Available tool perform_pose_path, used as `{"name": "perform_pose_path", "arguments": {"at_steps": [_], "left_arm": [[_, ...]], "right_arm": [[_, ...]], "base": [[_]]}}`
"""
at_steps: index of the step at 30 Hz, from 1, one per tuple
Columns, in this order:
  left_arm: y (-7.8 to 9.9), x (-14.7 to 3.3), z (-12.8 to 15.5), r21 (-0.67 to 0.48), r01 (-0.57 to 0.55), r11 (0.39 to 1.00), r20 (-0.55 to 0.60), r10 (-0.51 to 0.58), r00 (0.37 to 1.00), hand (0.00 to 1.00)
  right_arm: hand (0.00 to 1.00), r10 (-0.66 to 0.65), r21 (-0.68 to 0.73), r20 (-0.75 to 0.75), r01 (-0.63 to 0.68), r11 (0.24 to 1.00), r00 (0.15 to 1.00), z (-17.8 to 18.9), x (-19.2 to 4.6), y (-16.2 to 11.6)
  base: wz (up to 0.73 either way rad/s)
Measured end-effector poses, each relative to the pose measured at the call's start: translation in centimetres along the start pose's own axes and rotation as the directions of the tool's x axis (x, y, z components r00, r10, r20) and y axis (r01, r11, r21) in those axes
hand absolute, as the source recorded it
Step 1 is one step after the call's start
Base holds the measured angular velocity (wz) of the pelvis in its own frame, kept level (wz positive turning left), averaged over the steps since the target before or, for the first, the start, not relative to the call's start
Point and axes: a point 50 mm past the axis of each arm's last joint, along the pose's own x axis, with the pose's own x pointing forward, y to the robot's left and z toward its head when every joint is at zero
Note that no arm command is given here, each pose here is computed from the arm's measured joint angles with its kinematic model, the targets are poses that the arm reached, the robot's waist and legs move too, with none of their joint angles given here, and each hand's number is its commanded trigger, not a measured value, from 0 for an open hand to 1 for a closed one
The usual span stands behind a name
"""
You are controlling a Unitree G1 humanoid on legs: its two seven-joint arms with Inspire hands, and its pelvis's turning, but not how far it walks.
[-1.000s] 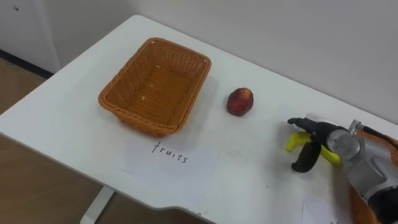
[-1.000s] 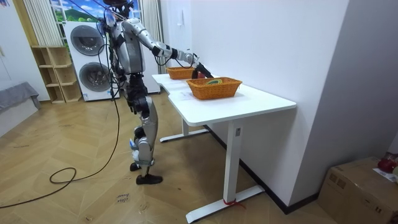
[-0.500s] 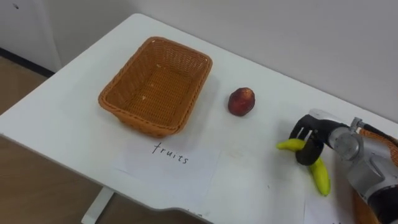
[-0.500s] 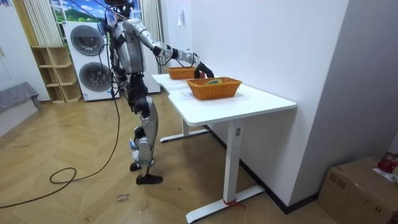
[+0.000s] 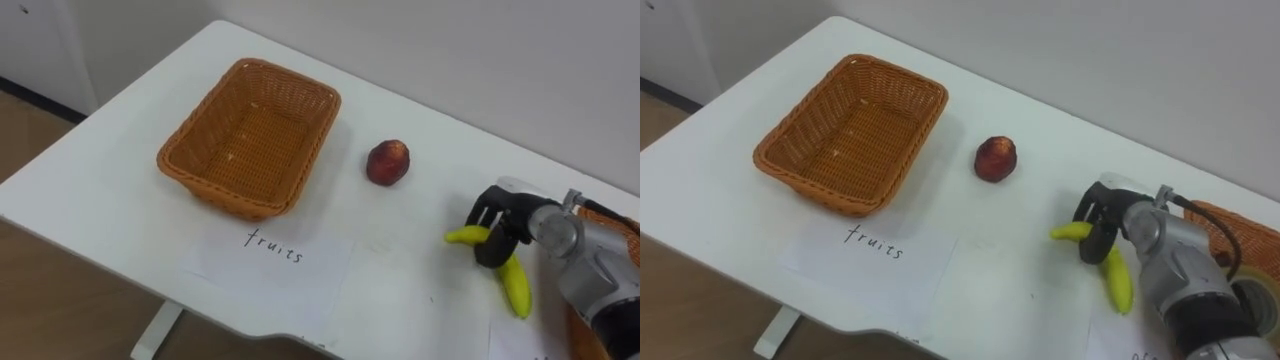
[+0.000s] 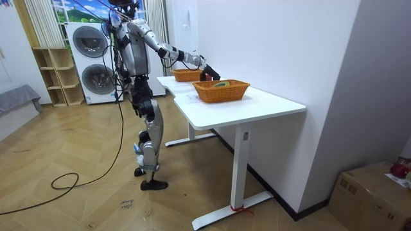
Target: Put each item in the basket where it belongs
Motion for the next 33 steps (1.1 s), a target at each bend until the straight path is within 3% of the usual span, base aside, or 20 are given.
{"name": "perform_pose_path", "arguments": {"at_steps": [18,26,33], "left_arm": [[0.2,0.0,0.0,-0.003,-0.047,0.999,-0.004,0.047,0.999,0.0],[0.5,0.0,0.3,-0.013,-0.084,0.996,0.017,0.084,0.996,0.0],[-0.1,-0.2,0.3,-0.018,-0.076,0.997,0.022,0.076,0.997,0.0]], "right_arm": [[1.0,0.006,0.092,0.051,-0.011,0.996,0.999,0.5,-0.1,-0.1],[1.0,-0.11,0.109,0.225,0.087,0.99,0.968,3.8,-1.6,-2.7],[1.0,-0.213,0.198,0.286,0.16,0.967,0.934,4.4,-2.9,-4.9]], "base": [[-0.01],[-0.05],[0.01]]}}
